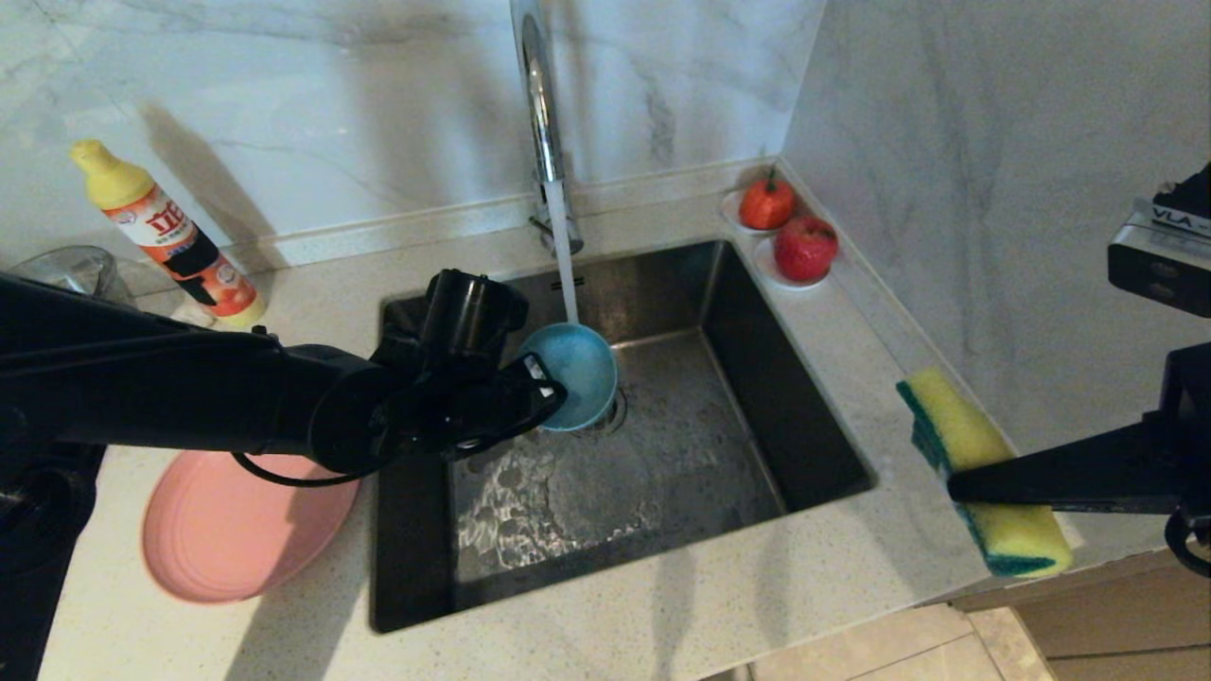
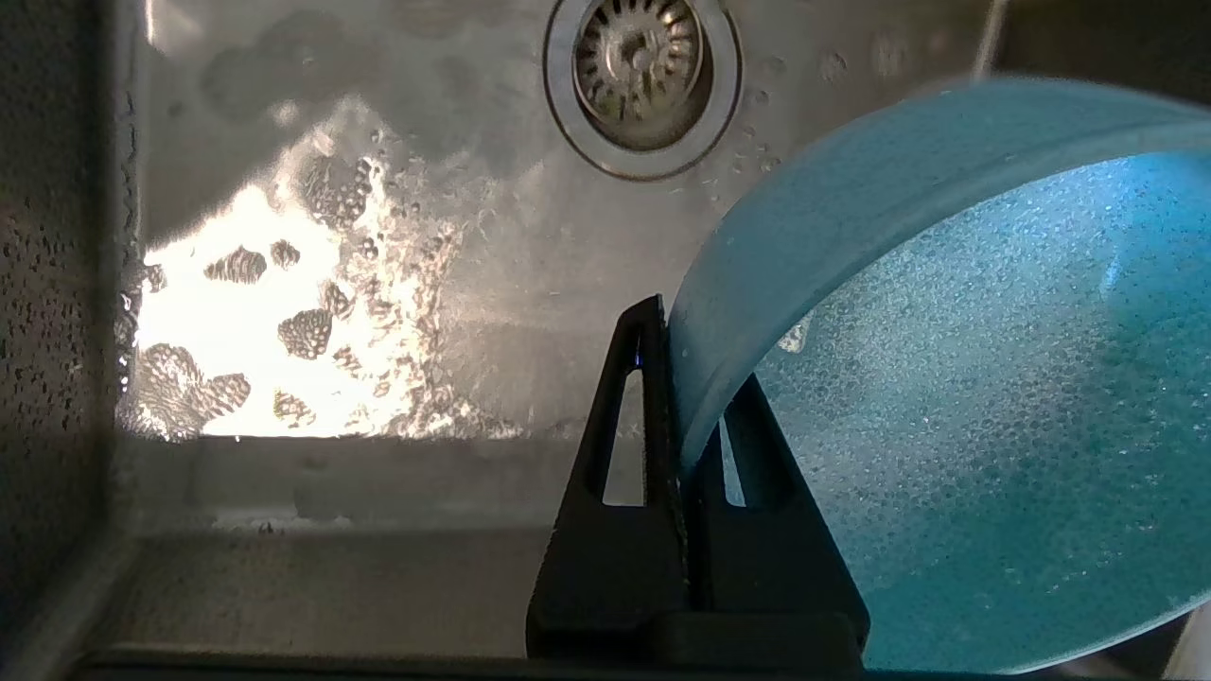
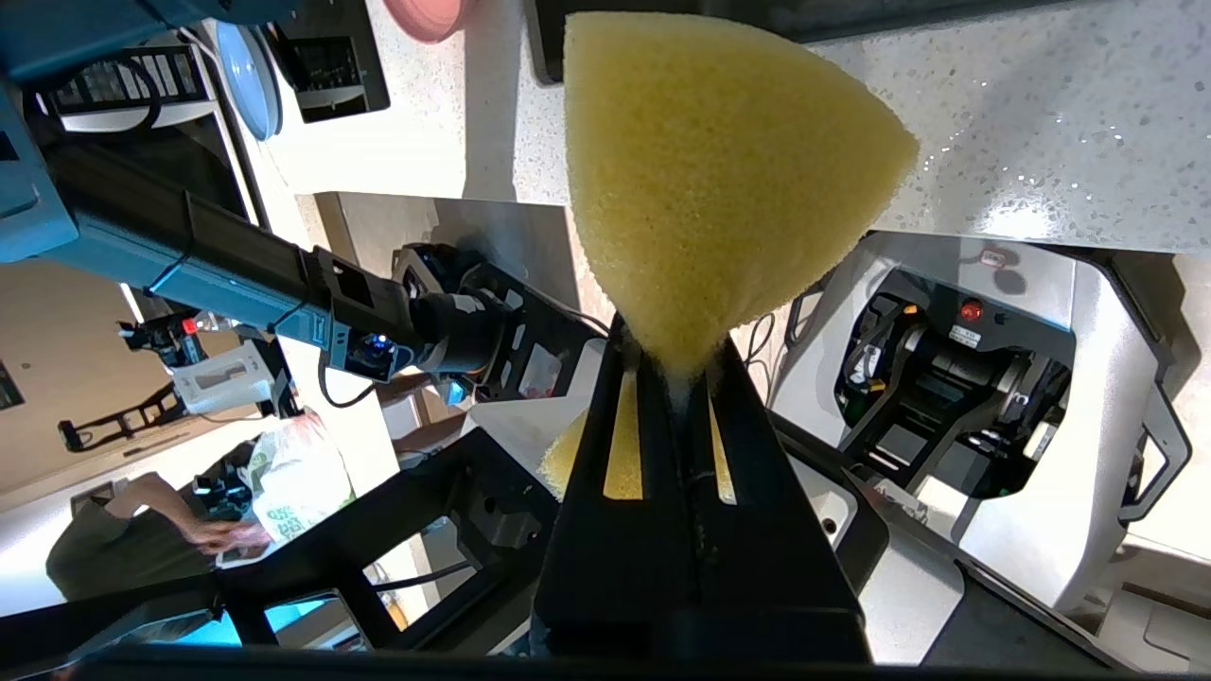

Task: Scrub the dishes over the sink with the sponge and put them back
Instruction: Place the bowl on the table

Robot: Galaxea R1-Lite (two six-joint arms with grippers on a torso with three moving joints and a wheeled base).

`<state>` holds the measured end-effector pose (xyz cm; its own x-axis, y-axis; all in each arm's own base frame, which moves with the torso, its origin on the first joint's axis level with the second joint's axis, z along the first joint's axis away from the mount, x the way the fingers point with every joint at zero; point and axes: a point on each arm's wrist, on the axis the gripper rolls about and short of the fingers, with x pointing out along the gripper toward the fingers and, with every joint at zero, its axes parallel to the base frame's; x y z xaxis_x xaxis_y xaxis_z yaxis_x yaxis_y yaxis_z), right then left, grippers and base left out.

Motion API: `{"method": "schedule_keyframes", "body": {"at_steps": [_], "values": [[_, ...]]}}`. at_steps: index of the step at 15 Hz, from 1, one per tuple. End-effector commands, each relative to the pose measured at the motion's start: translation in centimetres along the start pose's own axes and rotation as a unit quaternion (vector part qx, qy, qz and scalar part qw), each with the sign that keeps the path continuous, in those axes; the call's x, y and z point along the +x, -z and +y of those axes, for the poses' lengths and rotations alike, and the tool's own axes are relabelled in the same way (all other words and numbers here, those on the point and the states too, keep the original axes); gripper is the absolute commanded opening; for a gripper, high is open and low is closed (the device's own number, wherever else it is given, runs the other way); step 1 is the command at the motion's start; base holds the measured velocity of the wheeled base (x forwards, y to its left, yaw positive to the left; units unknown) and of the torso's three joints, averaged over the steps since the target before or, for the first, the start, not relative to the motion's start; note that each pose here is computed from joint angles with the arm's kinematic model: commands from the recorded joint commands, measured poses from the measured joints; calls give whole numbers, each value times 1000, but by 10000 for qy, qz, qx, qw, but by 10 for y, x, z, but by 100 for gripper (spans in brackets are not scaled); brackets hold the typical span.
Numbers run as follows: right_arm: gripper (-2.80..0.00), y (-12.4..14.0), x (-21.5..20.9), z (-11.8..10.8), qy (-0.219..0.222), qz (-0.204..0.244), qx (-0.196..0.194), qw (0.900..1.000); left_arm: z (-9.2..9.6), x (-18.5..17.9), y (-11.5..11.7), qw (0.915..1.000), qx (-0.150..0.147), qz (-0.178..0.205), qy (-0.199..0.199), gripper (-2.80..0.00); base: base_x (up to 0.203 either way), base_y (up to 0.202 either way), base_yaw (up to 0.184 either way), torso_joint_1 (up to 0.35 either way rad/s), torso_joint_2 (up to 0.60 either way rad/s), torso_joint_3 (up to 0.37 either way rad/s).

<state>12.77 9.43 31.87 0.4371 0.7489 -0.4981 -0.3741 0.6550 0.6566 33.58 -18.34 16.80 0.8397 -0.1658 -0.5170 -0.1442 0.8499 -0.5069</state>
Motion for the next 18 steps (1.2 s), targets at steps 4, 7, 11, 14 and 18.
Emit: {"method": "schedule_keyframes", "body": {"at_steps": [4,7,11,14,18], "values": [[-280,4,0,-2,22,54,43,10000,10,23,-8,9984,-432,-145,-322,-280,0,0,0,0,0,0],[-280,4,-1,-3,18,49,38,10000,12,23,-6,9982,-454,-145,-370,-280,0,0,0,0,0,0],[-280,5,-2,-2,10,27,33,10000,14,-19,-20,9982,-215,-474,-305,-280,0,0,0,0,0,0],[-280,5,-4,-2,-6,20,35,10000,21,-64,-37,9944,259,-1011,-160,-280,0,0,0,0,0,0],[-280,6,-6,-1,-43,16,42,10000,32,-125,-52,9652,1005,-2383,377,-280,0,0,0,0,0,0]]}}
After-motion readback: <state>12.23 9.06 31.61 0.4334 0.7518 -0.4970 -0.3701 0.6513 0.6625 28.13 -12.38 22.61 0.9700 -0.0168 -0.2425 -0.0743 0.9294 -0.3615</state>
